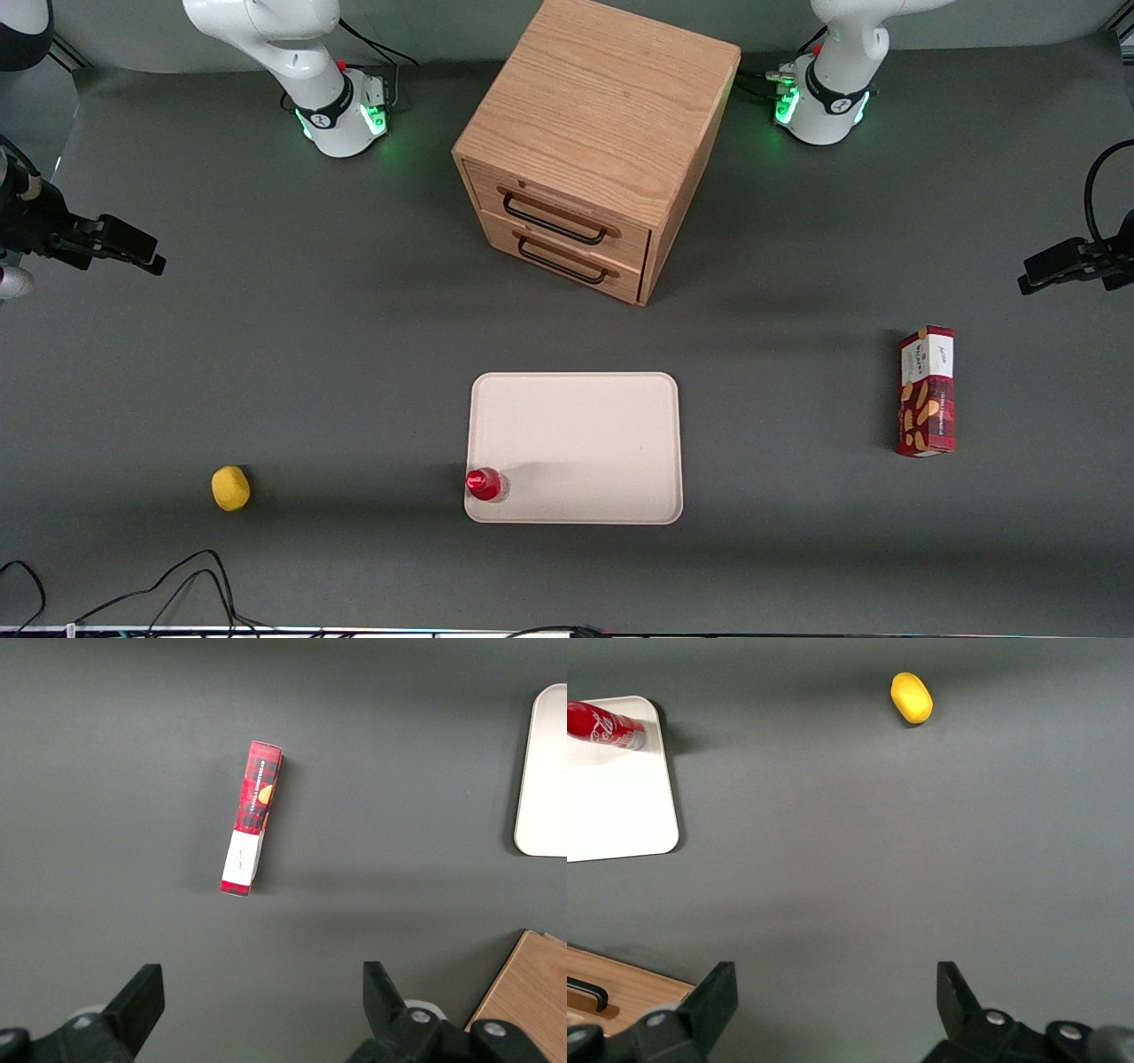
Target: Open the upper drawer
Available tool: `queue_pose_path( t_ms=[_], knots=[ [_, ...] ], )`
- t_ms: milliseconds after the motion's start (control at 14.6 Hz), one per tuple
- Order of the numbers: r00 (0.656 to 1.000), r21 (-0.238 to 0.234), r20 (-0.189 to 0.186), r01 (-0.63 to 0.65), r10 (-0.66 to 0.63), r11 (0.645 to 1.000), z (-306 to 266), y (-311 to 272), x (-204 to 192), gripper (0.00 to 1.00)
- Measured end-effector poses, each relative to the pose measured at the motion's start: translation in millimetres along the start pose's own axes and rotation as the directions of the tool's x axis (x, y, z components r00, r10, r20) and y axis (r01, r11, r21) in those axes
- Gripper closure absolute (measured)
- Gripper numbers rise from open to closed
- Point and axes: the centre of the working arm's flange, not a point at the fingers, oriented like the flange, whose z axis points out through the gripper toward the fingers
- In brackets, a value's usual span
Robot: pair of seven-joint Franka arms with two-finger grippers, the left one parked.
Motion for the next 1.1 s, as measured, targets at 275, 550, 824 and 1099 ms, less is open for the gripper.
queue_pose_path(
  t_ms=[275,550,824,1099],
  knots=[
    [1.000,0.001,0.000,0.000,0.000,1.000,0,0,0,0.00],
    [0.999,0.068,-0.003,0.052,-0.052,0.996,3,-34,-1,0.00],
    [0.965,0.136,0.021,0.256,-0.262,0.957,16,-128,-20,0.00],
    [0.826,0.143,0.027,0.554,-0.563,0.820,35,-242,-66,0.00]
  ],
)
